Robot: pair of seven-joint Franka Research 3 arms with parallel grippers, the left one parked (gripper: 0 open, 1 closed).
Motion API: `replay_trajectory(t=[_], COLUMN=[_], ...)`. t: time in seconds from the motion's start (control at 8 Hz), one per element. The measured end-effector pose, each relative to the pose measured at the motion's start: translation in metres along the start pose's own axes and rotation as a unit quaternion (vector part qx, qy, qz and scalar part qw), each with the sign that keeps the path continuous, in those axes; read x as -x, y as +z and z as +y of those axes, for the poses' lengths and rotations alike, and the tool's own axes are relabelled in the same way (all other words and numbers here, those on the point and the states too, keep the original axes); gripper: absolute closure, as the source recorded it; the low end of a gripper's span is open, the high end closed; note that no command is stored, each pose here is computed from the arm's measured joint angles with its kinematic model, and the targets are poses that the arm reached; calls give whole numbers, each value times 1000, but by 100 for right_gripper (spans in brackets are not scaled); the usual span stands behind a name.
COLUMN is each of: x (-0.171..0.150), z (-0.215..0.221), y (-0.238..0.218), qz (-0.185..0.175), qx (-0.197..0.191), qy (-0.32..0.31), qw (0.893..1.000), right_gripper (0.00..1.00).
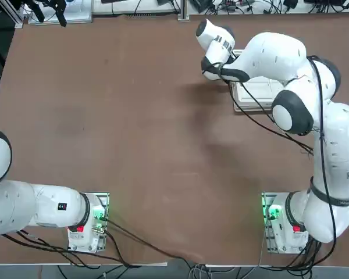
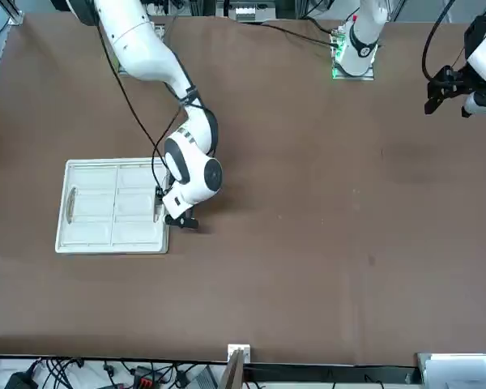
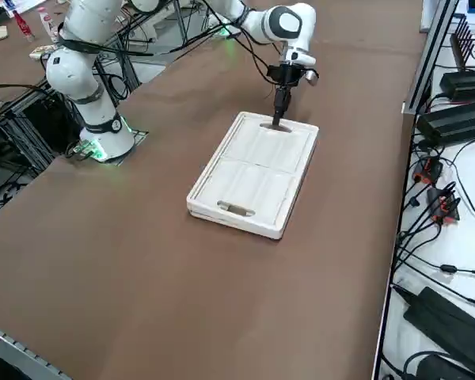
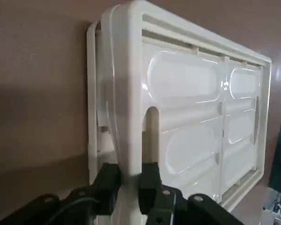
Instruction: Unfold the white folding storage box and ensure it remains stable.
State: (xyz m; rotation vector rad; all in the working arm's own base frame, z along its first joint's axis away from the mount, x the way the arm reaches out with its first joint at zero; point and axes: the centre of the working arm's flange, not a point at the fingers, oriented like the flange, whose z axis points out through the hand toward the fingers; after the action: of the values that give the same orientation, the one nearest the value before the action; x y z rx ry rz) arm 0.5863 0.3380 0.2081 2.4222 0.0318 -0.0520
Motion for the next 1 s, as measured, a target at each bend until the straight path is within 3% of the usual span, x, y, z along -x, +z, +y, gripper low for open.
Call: replay_trajectory(t=[1.0], x=[25], z=[-14], y=[-27], qz=[58], qx=[117], qy=[-17], qw=[991], right_gripper=[74])
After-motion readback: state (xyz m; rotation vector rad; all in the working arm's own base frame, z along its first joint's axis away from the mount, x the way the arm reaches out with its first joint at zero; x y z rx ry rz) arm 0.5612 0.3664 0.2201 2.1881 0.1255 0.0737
